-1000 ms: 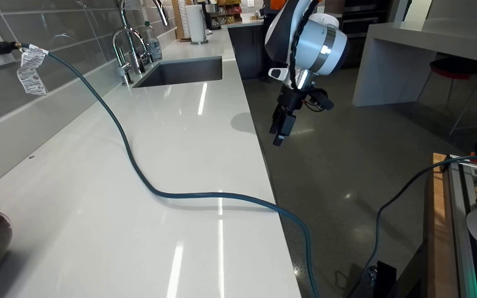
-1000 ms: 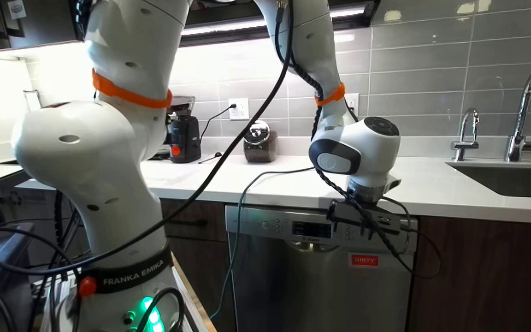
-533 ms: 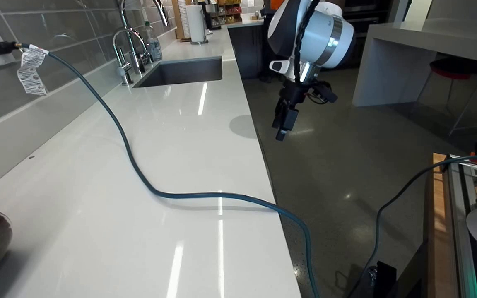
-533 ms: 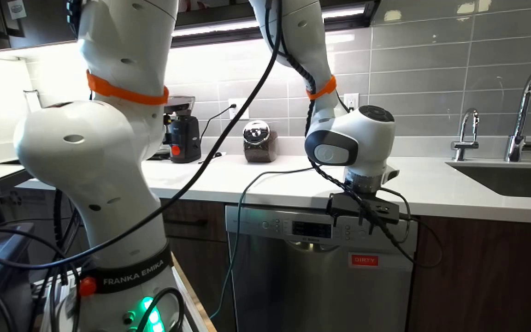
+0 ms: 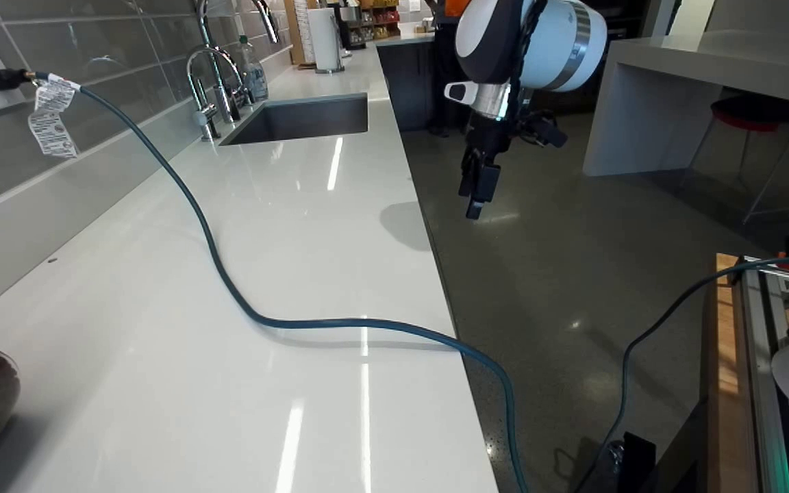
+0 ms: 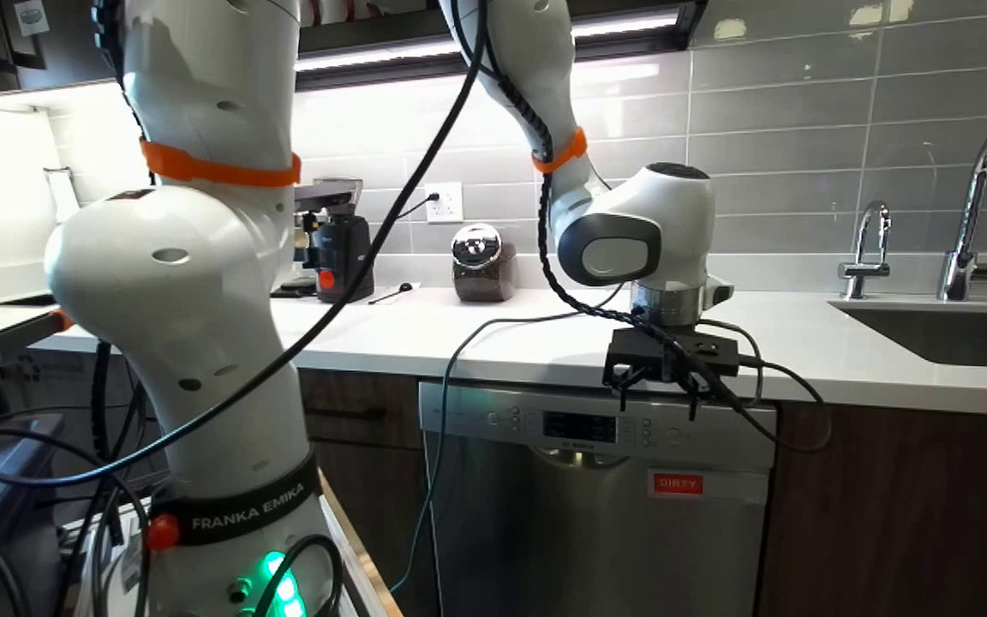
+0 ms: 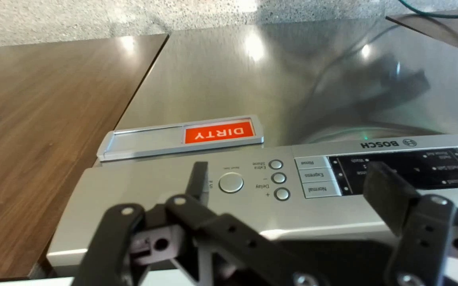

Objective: Press a button on the stove

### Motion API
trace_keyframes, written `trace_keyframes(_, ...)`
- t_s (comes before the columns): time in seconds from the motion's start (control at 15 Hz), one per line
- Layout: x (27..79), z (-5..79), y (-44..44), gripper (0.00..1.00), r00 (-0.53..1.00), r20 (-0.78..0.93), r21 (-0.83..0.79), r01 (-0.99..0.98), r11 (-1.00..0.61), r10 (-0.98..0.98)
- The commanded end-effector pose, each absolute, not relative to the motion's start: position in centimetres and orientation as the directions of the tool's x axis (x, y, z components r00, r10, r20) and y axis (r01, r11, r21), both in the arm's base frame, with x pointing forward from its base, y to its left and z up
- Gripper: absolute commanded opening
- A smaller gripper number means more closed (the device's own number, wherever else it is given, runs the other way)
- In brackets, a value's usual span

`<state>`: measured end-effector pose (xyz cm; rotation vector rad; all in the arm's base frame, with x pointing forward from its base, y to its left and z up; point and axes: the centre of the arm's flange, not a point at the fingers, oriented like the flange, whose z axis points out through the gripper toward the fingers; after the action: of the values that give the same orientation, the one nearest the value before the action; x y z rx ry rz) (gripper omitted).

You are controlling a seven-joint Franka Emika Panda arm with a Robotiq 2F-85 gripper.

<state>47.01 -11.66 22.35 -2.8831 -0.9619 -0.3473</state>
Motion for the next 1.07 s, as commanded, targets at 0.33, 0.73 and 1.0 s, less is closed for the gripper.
trace_keyframes(0.33, 46.6, 28.1, -9.8, 1.0, 0.774, 0.101, 0.016, 0.627, -0.779, 0.625)
trace_keyframes(0.73, 46.6, 31.7, -8.4, 1.0, 0.757, 0.078, 0.048, 0.647, -0.761, 0.648)
trace_keyframes(1.0, 46.4, 33.9, -7.5, 1.0, 0.768, 0.071, 0.054, 0.634, -0.772, 0.636)
